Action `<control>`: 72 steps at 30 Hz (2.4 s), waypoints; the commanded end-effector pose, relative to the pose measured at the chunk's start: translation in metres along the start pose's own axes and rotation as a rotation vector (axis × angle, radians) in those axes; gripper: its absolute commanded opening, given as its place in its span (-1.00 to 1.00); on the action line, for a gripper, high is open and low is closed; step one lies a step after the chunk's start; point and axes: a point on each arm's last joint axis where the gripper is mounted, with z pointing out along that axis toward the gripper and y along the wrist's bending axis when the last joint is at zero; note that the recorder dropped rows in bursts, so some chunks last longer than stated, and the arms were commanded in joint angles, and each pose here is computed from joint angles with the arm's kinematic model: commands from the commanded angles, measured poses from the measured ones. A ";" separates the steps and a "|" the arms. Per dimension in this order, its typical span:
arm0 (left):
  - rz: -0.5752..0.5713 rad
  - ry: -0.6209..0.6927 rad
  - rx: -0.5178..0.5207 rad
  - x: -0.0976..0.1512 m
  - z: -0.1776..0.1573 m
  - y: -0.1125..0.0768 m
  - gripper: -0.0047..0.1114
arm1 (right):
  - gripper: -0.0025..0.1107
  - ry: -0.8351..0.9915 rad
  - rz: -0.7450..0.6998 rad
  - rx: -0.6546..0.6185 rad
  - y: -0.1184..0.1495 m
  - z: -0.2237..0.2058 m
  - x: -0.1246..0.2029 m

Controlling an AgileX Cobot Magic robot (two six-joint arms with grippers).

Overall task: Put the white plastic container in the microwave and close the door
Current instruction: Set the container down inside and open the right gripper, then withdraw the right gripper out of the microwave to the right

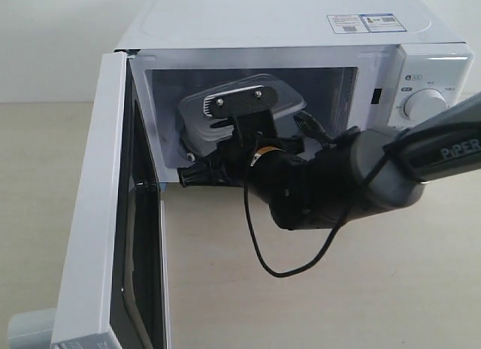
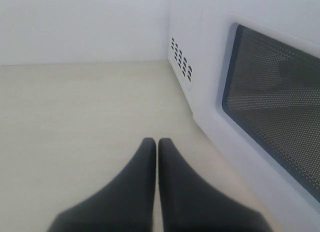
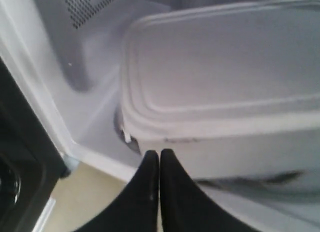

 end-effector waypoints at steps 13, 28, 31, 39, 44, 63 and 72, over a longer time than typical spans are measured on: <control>0.003 0.001 -0.001 0.001 0.000 0.000 -0.85 | -0.96 0.015 0.021 -0.022 -0.003 0.039 -0.022; 0.003 0.001 -0.001 0.001 0.000 0.000 -0.85 | -0.96 0.071 -0.038 -0.074 -0.015 -0.057 -0.033; 0.003 0.001 -0.001 0.001 0.000 0.000 -0.85 | -0.96 0.069 -0.034 -0.059 -0.032 -0.118 -0.010; 0.003 0.001 -0.001 0.001 0.000 0.000 -0.85 | -0.96 0.029 0.006 -0.131 -0.044 -0.193 -0.013; 0.003 0.001 -0.001 0.001 0.000 0.000 -0.85 | -0.96 0.007 0.010 -0.135 -0.045 -0.197 -0.017; 0.003 0.001 -0.001 0.001 0.000 0.000 -0.85 | -0.96 -0.253 0.156 0.197 -0.125 -0.304 -0.028; 0.003 0.001 -0.001 0.001 0.000 0.000 -0.85 | -0.96 -0.334 0.136 0.286 -0.122 -0.328 0.048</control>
